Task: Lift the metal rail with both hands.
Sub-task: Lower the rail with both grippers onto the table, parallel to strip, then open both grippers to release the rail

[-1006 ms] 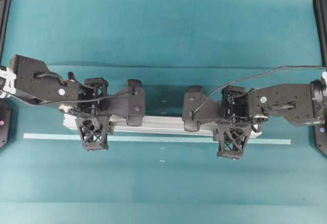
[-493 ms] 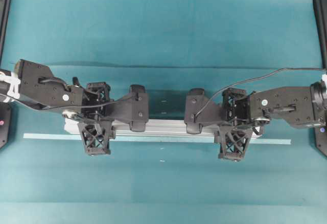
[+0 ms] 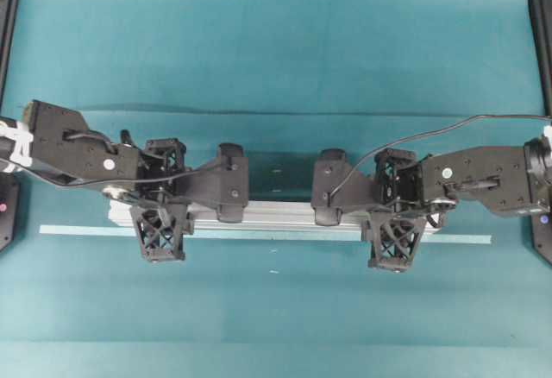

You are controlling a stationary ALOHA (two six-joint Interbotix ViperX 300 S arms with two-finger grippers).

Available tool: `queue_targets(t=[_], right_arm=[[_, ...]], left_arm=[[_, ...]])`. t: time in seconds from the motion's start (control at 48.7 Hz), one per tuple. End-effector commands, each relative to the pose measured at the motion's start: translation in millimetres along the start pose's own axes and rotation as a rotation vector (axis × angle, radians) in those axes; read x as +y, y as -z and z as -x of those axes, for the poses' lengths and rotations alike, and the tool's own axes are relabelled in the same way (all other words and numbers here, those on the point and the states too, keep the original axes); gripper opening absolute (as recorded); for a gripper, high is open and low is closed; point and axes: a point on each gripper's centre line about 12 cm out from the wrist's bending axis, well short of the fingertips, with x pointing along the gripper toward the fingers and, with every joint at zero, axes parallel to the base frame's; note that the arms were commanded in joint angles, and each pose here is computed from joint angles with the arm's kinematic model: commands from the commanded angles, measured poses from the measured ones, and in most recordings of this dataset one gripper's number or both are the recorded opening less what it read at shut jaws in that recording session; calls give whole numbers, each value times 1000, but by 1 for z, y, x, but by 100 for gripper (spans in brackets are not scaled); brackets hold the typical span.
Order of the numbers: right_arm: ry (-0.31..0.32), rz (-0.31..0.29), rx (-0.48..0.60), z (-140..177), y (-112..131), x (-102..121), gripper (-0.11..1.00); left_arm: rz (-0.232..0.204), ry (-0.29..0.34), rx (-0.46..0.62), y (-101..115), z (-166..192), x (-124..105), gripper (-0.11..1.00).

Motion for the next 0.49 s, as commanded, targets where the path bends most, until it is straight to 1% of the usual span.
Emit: queue_targets(t=[0.0,0.062,0.349,0.37,0.39,0.472], right_arm=[[-5,-7,-29,-1,-5,1,39],[-8,-8,-32,-2,-5,2,39],[-20,-26,-41,-1,-7,3,39],[-23,-29,-39,-1,-6,4,41],[-25,-31,-41,-1,-7,4,44],[-27,-35,-44,-1,-8,4,67]], left_arm=[[-5,2,-46,-3,3,0,31],[-11,3,-67,-3,4,0,31],[-11,4,-67,-2,3,0,31],[-12,4,-67,-2,3,-1,32],[-12,4,-67,-2,3,-1,36],[-17,5,-66,-2,3,-2,61]])
